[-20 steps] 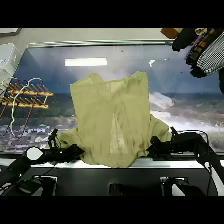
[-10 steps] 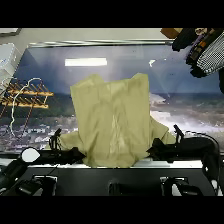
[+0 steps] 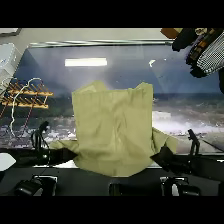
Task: Fold the clothes and pants, and hang the long-sleeved shirts on hangers.
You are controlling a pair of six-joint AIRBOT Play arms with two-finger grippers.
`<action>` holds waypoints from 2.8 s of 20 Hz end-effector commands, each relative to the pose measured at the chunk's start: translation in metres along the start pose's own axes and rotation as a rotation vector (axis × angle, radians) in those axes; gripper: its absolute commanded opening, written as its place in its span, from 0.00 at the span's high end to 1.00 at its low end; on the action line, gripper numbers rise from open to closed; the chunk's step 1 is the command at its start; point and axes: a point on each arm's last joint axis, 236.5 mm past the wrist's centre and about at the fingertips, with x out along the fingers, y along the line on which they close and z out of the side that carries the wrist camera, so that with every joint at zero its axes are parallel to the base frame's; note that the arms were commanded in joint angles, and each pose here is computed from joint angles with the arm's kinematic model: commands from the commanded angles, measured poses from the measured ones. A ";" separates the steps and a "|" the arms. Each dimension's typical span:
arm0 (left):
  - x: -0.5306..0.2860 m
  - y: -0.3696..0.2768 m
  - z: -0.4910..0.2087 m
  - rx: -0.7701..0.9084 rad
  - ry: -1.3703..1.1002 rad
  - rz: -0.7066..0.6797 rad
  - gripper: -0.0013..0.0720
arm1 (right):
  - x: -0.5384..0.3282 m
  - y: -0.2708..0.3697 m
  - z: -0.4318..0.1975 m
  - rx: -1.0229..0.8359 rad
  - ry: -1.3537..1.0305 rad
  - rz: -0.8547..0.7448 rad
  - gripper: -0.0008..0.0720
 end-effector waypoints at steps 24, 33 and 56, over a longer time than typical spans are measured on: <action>0.117 0.000 0.295 -0.208 -0.126 -0.010 0.95 | 0.090 0.022 0.272 0.464 -0.284 0.099 0.95; 0.145 0.005 0.318 -0.183 -0.090 -0.043 0.22 | 0.094 0.045 0.312 0.347 -0.502 0.143 0.69; -0.036 0.060 0.198 0.214 0.012 0.407 0.13 | 0.098 0.030 0.189 -0.826 -0.230 -0.401 0.39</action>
